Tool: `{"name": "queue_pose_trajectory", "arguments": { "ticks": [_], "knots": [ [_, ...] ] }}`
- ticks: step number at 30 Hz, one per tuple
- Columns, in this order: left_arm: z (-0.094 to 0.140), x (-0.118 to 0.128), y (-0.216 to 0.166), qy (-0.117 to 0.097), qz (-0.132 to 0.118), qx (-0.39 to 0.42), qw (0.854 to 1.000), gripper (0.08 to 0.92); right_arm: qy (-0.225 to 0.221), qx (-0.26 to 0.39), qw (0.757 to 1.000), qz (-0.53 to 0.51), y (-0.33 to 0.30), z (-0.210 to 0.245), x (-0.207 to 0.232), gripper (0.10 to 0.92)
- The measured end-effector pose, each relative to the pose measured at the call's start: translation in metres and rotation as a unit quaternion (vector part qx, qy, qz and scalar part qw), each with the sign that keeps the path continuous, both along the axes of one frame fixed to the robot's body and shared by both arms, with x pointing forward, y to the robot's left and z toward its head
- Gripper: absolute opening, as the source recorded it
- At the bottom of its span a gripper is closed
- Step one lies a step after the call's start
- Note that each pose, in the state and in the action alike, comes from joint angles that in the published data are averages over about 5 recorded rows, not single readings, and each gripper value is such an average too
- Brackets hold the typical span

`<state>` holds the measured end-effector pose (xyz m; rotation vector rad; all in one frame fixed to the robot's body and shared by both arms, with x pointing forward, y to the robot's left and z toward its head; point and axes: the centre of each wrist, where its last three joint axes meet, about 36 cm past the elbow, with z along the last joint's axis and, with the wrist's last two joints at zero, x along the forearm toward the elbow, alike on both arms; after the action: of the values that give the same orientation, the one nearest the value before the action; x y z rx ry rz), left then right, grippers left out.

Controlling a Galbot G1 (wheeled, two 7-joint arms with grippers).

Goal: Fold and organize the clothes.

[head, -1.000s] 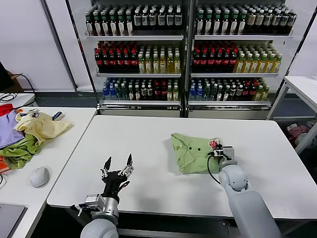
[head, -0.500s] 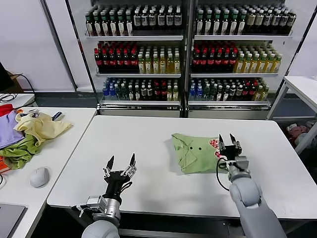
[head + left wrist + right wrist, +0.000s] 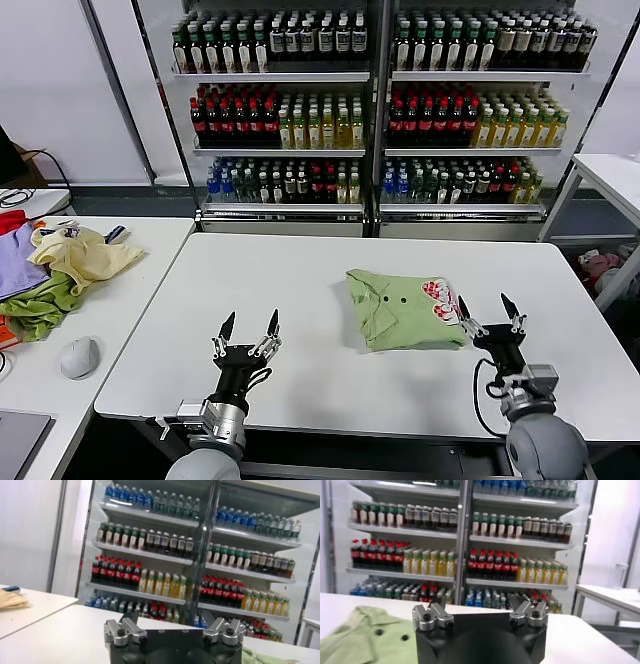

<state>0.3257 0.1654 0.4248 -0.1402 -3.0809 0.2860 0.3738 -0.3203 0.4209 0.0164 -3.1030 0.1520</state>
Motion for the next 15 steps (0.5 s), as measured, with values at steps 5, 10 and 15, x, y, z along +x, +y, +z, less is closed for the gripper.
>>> {"name": "queue_pose_trajectory", "arguments": {
  "ticks": [5, 10, 15],
  "knots": [
    [0.003, -0.004, -0.002, -0.002, -0.006, 0.003, 1.000, 0.823, -0.002, 0.008, 1.000, 0.007, -0.003, 0.005, -0.016, 0.823],
    [0.005, -0.008, -0.001, -0.002, -0.008, 0.008, 1.000, 0.823, -0.008, 0.004, 1.000, 0.009, -0.006, 0.012, -0.027, 0.823],
    [0.007, -0.011, 0.001, -0.002, -0.008, 0.011, 1.000, 0.823, -0.008, 0.004, 1.000, 0.010, -0.007, 0.017, -0.035, 0.823]
  ]
}}
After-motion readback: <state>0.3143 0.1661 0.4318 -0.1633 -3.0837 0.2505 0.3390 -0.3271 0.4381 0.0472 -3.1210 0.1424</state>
